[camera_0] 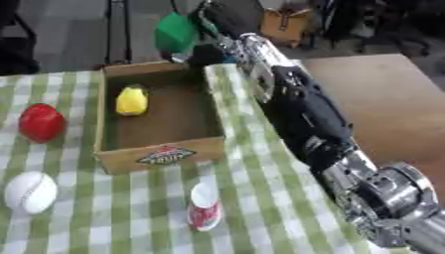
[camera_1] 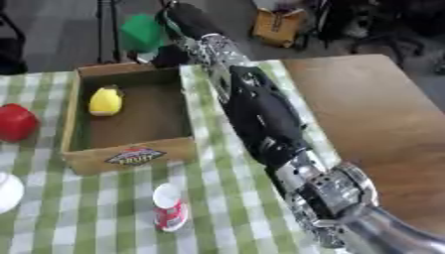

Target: Pick up objects on the table and place them in the box.

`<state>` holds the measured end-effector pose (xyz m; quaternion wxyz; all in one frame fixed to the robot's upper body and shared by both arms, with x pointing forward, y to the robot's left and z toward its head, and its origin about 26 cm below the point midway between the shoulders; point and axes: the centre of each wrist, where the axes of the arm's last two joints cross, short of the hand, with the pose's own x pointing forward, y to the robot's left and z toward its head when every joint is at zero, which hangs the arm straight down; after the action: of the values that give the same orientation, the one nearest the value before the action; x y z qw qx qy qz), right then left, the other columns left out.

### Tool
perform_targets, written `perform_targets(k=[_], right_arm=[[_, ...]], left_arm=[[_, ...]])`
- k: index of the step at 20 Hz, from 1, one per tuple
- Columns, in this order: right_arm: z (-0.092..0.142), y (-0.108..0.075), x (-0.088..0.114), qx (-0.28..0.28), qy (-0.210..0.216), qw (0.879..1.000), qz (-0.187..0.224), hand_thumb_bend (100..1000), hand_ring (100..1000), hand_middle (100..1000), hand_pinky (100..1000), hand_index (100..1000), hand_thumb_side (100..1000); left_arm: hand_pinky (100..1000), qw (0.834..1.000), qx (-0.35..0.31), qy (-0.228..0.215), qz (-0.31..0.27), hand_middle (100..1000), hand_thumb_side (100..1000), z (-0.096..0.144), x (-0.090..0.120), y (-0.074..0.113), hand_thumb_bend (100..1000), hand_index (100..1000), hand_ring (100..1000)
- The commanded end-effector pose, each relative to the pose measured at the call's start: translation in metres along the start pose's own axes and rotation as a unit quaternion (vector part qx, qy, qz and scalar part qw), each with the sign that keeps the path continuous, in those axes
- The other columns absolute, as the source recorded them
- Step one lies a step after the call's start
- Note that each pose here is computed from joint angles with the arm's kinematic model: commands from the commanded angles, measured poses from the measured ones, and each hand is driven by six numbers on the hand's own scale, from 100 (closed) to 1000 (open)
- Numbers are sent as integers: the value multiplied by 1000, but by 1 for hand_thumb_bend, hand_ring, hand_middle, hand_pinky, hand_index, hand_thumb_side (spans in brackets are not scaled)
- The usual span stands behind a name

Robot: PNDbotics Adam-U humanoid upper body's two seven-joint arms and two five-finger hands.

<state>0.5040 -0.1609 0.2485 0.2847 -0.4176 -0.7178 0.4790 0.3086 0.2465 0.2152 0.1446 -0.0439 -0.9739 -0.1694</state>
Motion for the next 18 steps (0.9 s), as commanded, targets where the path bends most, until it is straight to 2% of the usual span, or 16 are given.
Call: perform_targets(k=[1, 8, 13, 14, 15, 16, 17, 18], right_arm=[[-6, -7, 10, -7, -13, 1000, 9, 330, 679, 346, 773, 426, 719], [-2, 17, 31, 15, -36, 999, 11, 322, 683, 348, 777, 428, 712], [0, 24, 37, 25, -44, 999, 16, 339, 688, 355, 778, 435, 722], [0, 26, 39, 30, -49, 998, 20, 633, 756, 466, 792, 555, 907], [0, 26, 41, 36, -57, 997, 25, 633, 756, 466, 792, 555, 907], [0, 26, 42, 42, -65, 997, 31, 654, 813, 556, 813, 684, 1000], [-1, 25, 43, 47, -73, 996, 37, 654, 813, 556, 813, 684, 1000], [-1, 24, 43, 51, -81, 994, 43, 665, 847, 626, 830, 756, 1000]], left_arm=[[440, 1000, -5, -15, 0, 668, 985, -7, 4, 1, 100, 723, 618], [439, 1000, -6, -16, 1, 669, 986, -7, 4, 0, 100, 724, 618], [439, 1000, -6, -16, 1, 669, 986, -7, 4, 0, 100, 724, 618], [439, 1000, -7, -16, 2, 670, 986, -8, 4, 0, 100, 724, 618], [439, 1000, -7, -16, 2, 670, 986, -8, 4, 0, 100, 724, 618], [439, 1000, -7, -16, 2, 670, 986, -8, 4, 0, 100, 724, 618], [439, 1000, -7, -16, 2, 670, 986, -8, 4, 0, 100, 724, 618], [439, 1000, -7, -16, 2, 669, 986, -8, 4, 0, 100, 723, 618]])
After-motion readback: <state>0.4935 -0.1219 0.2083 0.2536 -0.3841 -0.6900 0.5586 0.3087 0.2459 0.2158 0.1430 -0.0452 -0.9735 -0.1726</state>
